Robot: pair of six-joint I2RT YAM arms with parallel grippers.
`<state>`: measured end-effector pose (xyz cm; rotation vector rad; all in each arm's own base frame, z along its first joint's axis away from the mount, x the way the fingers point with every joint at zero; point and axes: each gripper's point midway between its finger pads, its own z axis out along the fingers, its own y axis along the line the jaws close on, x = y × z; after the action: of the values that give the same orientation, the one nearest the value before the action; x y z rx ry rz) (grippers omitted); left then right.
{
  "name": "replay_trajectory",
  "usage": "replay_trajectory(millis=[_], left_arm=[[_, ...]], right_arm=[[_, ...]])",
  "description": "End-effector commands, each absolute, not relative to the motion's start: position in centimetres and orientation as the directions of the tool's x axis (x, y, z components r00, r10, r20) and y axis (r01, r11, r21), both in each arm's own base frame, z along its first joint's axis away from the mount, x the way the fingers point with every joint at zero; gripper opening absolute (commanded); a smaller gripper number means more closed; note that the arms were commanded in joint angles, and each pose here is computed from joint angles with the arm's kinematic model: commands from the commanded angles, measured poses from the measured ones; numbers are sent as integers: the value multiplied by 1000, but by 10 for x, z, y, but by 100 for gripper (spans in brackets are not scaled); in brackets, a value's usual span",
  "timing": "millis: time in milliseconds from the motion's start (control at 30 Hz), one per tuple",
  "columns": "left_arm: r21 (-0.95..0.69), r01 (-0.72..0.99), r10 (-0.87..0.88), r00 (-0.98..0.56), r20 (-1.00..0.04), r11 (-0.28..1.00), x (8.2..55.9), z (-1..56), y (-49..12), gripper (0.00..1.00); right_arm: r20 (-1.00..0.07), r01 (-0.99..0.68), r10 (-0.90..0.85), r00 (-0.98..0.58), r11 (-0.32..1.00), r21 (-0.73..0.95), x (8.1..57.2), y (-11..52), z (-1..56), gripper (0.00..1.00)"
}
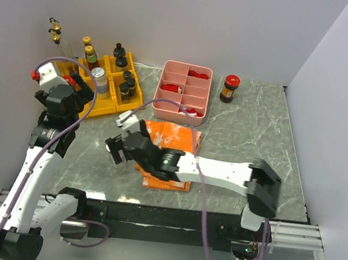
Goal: Organize the condiment bottles
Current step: Pick up the bottle from the center of the board.
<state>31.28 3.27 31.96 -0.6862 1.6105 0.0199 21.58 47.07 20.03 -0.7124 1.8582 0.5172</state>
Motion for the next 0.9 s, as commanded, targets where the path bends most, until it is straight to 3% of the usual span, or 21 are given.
replay_trajectory(millis=[0,267,367,633,867], left_arm=[[-430,-398,-510,-116,-853,810,322,300,9,96],[-310,-463,-511,-410,-755,830,313,234,-6,96],[-273,-328,-418,-552,-722,904,301,213,-27,96],[-340,-240,-416,-534,-736,909,263,216,-47,99],[-386,-266,-465,-598,-653,883,248,194,-71,97]], right_arm=[[-956,-650,-126,-265,755,81,209,430,254,100],[-951,-596,-80,-300,794,121,193,356,245,100],[-951,-570,-60,-302,811,130,190,333,236,100],[-957,-524,-40,-286,843,122,188,292,226,100],[-965,-507,-19,-262,853,121,189,281,230,100]])
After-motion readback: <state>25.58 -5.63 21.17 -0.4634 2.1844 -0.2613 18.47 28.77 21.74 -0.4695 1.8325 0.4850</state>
